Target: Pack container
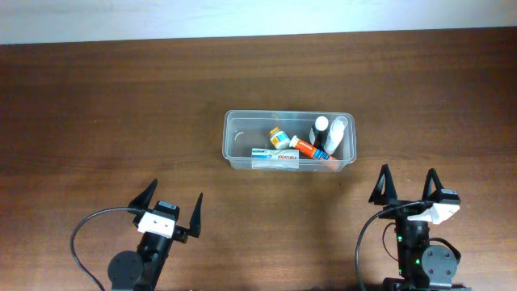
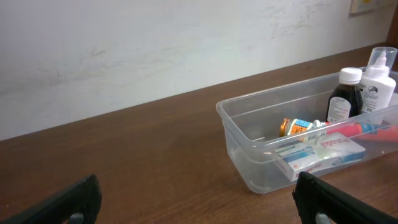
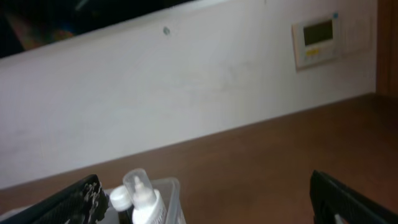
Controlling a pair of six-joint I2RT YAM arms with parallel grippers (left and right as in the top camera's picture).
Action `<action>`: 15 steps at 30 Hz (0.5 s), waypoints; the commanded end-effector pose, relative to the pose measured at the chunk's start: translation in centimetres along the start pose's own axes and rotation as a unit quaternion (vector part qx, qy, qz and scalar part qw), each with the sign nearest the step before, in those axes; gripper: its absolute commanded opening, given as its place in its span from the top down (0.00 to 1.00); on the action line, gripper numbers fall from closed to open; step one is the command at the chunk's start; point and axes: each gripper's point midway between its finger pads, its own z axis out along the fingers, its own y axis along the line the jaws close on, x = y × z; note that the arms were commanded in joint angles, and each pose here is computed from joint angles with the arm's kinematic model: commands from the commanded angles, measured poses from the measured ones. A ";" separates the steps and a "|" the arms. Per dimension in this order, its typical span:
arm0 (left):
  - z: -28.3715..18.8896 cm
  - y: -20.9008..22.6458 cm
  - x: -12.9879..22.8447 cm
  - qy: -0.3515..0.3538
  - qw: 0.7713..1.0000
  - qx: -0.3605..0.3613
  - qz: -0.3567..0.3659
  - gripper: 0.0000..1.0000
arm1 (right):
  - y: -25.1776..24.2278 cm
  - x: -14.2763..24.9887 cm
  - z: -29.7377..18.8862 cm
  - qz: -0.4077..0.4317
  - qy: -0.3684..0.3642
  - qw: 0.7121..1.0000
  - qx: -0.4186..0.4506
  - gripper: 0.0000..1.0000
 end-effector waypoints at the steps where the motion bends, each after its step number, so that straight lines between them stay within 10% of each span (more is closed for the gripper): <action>1: -0.1 0.3 0.1 0.002 1.000 -0.006 0.006 0.01 | -0.5 1.6 -0.1 0.008 0.028 1.000 0.011 0.02; 15: -0.1 0.3 0.1 0.002 1.000 -0.006 0.006 0.01 | -0.8 4.2 -0.4 0.011 0.083 0.996 0.015 0.02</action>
